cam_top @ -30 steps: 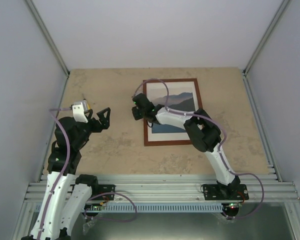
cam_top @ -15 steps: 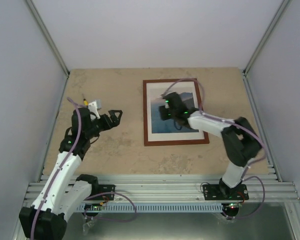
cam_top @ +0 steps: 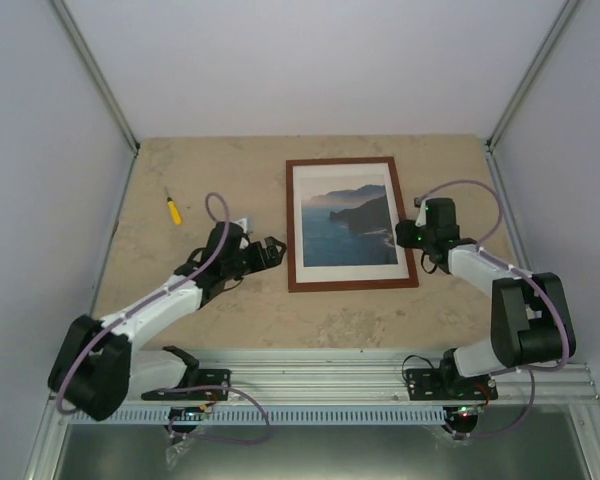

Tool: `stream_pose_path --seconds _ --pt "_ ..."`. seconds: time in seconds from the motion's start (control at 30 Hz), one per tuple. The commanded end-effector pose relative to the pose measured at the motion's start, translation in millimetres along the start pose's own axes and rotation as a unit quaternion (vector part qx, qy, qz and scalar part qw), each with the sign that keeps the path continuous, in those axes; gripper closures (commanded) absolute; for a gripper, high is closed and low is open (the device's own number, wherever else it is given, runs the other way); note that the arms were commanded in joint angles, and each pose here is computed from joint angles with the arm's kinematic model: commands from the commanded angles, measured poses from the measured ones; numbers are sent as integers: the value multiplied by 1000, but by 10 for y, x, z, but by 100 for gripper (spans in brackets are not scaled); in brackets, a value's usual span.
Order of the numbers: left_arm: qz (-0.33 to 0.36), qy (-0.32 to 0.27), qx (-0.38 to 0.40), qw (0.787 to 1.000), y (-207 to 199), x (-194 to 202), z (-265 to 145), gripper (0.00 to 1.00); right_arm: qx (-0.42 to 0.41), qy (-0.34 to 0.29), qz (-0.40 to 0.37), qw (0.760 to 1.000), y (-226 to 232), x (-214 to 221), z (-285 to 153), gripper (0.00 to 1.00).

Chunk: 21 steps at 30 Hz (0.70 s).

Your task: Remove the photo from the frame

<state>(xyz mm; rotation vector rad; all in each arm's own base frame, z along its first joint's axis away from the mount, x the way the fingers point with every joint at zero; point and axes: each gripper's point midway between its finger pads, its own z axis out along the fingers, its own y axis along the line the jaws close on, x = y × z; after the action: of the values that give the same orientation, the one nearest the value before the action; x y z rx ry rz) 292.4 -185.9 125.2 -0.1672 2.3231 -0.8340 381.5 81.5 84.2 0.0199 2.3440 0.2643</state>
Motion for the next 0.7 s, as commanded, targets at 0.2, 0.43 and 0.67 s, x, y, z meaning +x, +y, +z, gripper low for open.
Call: stream_pose_path --seconds 0.2,0.43,0.67 --pt "24 7 -51 998 111 -61 609 6 -26 26 38 999 -185 183 222 46" --pt "34 33 -72 996 183 34 875 13 -44 47 38 997 -135 300 309 46" --pt "46 58 -86 994 211 148 1097 17 -65 70 28 995 -38 404 398 46"
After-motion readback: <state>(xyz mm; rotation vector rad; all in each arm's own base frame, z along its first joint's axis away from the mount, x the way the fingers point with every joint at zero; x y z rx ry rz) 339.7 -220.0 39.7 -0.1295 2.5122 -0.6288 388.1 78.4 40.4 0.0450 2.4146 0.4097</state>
